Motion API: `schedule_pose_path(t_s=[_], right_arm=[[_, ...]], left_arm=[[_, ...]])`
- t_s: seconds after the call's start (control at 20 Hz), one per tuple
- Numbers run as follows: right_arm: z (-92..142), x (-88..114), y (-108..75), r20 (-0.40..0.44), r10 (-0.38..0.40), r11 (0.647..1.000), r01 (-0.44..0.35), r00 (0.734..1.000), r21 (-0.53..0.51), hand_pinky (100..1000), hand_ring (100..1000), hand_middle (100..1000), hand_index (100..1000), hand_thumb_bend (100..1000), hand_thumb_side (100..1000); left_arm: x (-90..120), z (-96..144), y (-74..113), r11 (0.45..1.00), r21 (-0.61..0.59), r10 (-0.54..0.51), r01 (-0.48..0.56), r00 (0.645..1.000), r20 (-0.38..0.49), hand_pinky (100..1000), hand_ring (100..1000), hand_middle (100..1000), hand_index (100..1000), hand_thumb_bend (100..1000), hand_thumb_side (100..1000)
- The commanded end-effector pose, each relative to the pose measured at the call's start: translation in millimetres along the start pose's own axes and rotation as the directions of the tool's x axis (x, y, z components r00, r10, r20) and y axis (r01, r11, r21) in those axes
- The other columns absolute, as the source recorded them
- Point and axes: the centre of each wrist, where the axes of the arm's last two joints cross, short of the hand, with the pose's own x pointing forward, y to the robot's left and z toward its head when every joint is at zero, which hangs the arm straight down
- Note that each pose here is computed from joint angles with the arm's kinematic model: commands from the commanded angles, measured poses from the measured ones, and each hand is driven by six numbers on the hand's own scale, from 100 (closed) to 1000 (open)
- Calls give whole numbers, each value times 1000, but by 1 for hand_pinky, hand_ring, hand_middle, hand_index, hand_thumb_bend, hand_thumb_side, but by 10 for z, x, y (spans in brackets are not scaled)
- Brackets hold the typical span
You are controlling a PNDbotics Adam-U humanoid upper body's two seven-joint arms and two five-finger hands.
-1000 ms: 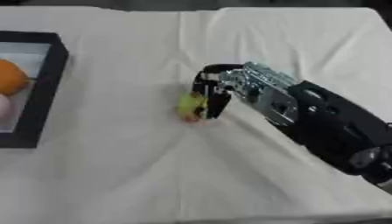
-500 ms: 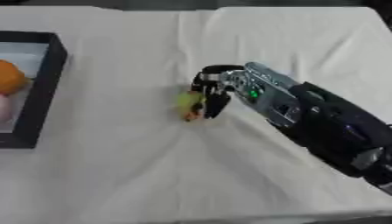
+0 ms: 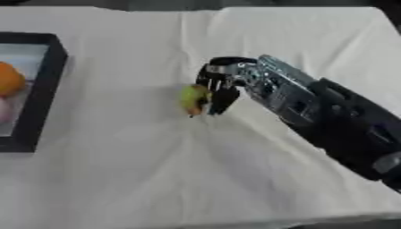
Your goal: Pick up the objects with one hand, pass them to the other hand, and then place them into the box on the other side of the table.
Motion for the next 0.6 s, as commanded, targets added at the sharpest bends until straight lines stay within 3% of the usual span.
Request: schedule_pose_path(t_s=[0.05,0.6], right_arm=[[165,9,-167,1,2,998,-2,1000,-61,827,767,657,639,100,100],[464,82,-360,56,-36,975,48,998,-215,825,757,640,622,100,100]], left_arm=[[87,-35,50,1000,10,-5,5,999,32,677,752,757,814,453,581],[95,-31,46,1000,2,-6,6,999,33,677,758,765,811,451,581]])
